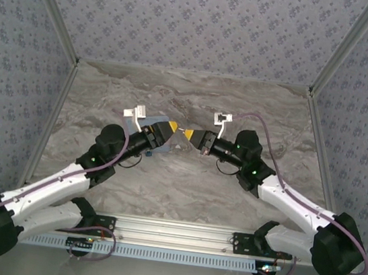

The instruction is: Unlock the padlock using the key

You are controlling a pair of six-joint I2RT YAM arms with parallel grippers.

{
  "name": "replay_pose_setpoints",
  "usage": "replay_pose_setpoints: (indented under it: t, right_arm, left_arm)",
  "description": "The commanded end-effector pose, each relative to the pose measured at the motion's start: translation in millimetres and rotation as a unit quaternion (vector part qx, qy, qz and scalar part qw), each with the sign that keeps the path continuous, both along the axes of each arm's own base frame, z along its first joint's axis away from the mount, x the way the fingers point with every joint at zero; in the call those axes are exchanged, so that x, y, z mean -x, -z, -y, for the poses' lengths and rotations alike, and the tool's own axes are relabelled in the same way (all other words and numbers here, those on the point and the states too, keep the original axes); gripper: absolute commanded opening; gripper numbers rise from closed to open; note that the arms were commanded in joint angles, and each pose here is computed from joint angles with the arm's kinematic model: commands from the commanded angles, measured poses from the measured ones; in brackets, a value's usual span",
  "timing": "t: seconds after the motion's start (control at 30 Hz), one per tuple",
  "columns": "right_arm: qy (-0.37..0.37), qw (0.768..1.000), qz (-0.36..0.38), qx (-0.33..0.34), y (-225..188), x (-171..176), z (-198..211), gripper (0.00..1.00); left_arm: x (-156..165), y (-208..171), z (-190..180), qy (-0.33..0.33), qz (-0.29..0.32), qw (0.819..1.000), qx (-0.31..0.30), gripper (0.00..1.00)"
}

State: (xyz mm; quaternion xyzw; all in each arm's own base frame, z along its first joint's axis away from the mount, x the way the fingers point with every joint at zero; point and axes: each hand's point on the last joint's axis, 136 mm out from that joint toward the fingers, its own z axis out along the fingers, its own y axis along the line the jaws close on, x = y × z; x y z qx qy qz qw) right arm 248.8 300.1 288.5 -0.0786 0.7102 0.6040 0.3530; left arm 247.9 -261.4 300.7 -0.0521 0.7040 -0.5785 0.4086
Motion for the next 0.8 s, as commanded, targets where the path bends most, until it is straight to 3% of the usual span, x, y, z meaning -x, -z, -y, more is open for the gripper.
replay_pose_setpoints:
  t: [0.0, 0.77]
  right_arm:
    - [0.001, 0.999, 0.024, -0.028, -27, -3, -6, 0.0]
    - [-0.03, 0.999, 0.002, -0.041, -24, 1, -25, 0.0]
  left_arm:
    - [0, -17, 4, 0.005, 0.013, 1.0, 0.028, 0.67]
    - [2, -23, 17, 0.035, 0.025, 0.999, 0.03, 0.24]
